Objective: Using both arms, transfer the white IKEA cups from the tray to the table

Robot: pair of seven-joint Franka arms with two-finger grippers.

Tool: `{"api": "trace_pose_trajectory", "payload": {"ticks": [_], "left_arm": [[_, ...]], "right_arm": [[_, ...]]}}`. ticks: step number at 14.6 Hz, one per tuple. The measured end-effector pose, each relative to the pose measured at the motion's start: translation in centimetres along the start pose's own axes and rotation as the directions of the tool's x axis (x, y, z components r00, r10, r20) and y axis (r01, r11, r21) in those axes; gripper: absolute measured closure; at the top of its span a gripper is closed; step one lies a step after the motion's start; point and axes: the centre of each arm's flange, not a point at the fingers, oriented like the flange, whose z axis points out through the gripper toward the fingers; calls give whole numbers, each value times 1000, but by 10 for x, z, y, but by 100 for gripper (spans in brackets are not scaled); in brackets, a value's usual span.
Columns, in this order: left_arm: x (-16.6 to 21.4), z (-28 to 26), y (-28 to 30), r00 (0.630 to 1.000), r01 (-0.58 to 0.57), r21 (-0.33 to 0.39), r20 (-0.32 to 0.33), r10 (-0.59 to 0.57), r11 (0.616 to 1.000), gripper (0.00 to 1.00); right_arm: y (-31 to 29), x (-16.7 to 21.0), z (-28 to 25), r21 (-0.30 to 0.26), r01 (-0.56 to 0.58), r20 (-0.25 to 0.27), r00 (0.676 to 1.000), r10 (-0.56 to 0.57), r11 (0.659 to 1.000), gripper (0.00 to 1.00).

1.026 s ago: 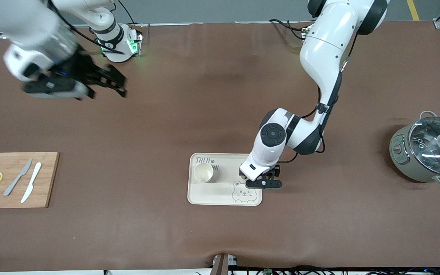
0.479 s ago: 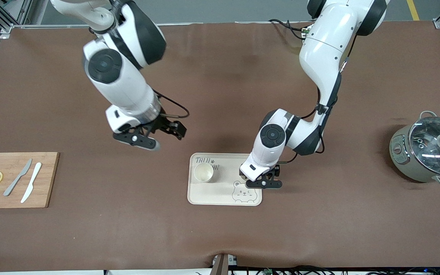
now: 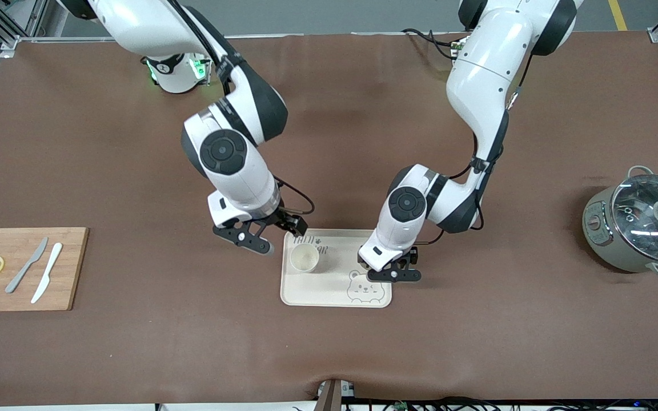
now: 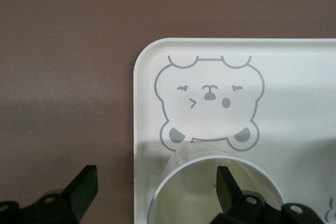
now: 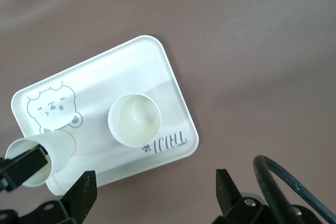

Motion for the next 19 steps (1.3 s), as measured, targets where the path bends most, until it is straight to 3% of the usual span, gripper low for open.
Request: {"api": "trace_pose_trajectory", "payload": {"ticks": [1,3,10,16,19], "left_arm": [[0,1,0,999,43,0,1,-43,999,6],[-2,2,2,991,130,1,1,-130,991,29],[-8,4,10,989,145,3,4,-145,989,96],[-6,-5,2,987,156,26,23,-157,987,96],[-1,-51,-18,983,167,77,69,-173,983,96]], "right_arm": [[-1,2,11,0,3,-8,1000,-3,1000,0],[-1,5,31,-13,12,-21,1000,-13,1000,0],[-1,10,83,-18,29,-47,998,-30,999,0],[-7,0,106,-40,51,-69,996,-54,998,0],[-13,-10,126,-45,47,-83,995,-50,998,0]]}}
